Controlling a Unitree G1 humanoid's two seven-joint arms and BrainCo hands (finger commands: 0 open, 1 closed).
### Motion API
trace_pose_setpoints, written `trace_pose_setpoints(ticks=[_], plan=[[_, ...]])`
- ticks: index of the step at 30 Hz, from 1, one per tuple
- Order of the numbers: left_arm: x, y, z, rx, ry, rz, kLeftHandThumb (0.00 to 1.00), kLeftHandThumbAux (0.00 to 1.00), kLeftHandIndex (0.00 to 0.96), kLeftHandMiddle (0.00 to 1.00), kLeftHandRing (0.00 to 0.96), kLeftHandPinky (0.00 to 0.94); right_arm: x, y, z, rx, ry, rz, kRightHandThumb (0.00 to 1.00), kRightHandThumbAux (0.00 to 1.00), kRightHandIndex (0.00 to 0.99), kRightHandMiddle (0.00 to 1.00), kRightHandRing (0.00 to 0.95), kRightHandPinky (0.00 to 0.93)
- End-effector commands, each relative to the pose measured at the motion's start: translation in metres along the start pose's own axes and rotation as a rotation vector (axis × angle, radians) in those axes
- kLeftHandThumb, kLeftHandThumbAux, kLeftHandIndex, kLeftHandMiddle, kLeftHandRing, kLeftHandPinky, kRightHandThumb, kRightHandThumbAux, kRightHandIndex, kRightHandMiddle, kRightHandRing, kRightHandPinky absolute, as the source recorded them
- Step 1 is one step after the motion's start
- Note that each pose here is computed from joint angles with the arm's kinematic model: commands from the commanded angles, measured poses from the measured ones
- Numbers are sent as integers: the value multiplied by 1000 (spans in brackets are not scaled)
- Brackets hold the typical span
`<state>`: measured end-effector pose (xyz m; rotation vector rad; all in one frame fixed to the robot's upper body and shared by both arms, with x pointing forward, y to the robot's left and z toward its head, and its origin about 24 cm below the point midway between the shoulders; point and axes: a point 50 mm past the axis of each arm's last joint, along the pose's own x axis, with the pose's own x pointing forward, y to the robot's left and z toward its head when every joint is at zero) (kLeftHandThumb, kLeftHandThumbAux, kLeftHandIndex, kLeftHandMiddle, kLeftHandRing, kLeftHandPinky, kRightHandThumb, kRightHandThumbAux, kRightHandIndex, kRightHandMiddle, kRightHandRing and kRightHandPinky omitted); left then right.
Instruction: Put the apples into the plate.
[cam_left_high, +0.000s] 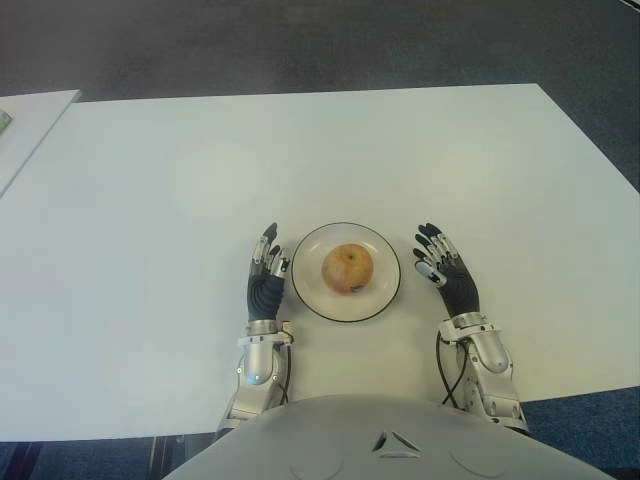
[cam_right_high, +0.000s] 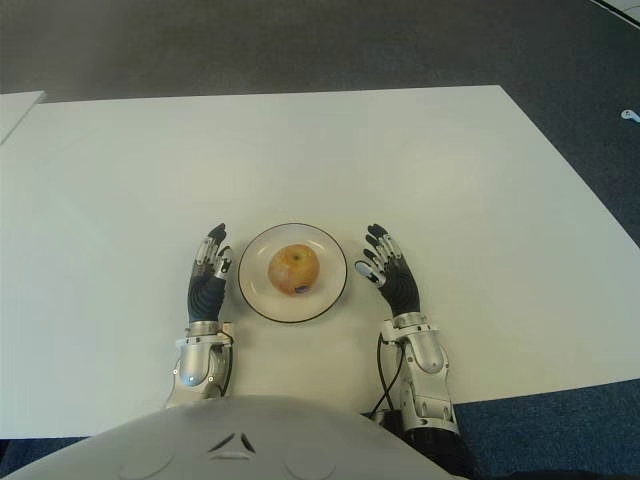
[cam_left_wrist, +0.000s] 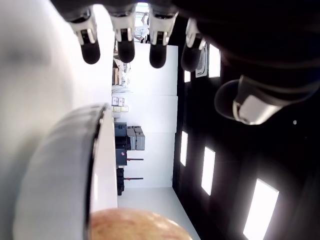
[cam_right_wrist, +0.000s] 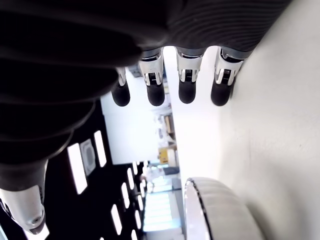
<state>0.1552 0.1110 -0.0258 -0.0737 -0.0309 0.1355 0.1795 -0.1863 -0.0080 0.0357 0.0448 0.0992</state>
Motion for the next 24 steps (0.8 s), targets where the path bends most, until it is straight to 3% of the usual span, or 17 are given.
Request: trace_pose_setpoints(ticks=[1,6,24], plan=[[-25,-18,-26,-91,156,51,6,427,161,101,59,53,5,0,-15,-46,18,3,168,583,33,28,0,0],[-26,-16,-28,-76,147,43,5,450,159,101,60,50,8,0,-25,-57,15,24,154,557,58,44,2,2],[-26,-14,-21,-47,72,48,33,492,135,115,75,53,10,0,-27,-9,-17,49,114,593,73,53,5,0]])
